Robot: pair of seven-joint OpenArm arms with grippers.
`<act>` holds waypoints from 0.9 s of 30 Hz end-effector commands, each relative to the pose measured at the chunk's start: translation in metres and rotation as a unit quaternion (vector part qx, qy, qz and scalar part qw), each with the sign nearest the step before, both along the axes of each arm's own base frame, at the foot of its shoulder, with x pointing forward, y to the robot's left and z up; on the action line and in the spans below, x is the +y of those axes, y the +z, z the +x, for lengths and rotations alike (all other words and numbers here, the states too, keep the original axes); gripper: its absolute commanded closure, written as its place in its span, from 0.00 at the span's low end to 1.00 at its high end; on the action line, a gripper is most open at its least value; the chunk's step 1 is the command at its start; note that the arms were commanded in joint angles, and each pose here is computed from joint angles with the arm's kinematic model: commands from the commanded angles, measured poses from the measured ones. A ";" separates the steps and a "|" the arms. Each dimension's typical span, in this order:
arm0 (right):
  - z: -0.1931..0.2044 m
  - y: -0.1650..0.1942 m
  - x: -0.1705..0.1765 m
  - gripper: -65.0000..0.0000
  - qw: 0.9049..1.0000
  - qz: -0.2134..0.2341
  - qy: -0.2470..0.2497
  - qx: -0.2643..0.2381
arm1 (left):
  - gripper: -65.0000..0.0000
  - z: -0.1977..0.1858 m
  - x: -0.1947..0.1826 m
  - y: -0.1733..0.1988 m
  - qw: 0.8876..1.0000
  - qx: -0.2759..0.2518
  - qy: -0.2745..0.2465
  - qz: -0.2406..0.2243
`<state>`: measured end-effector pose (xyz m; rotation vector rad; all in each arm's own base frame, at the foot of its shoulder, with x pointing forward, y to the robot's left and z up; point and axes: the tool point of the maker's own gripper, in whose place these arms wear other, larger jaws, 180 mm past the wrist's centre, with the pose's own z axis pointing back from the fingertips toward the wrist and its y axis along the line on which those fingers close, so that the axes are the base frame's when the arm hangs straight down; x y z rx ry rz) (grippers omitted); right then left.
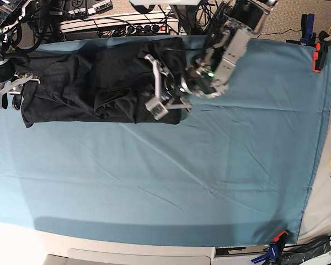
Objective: Fold the T-shirt properly
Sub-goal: 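Carry the held strip end over the shirt body toward the right gripper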
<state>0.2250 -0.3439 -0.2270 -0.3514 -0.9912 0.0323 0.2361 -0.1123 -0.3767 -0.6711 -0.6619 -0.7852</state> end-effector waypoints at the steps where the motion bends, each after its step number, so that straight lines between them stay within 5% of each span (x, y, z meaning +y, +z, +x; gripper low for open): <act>1: 0.004 0.013 0.000 0.66 1.000 -0.010 0.005 -0.021 | 1.00 0.007 -0.016 0.020 0.999 -0.020 -0.005 -0.035; 21: 0.004 0.013 -0.001 0.66 1.000 -0.010 0.005 -0.021 | 1.00 0.042 -0.050 0.049 0.993 -0.098 -0.016 -0.067; 27: 0.004 0.012 -0.001 0.66 1.000 -0.011 0.004 -0.020 | 1.00 0.045 -0.056 0.019 0.997 -0.055 -0.017 -0.046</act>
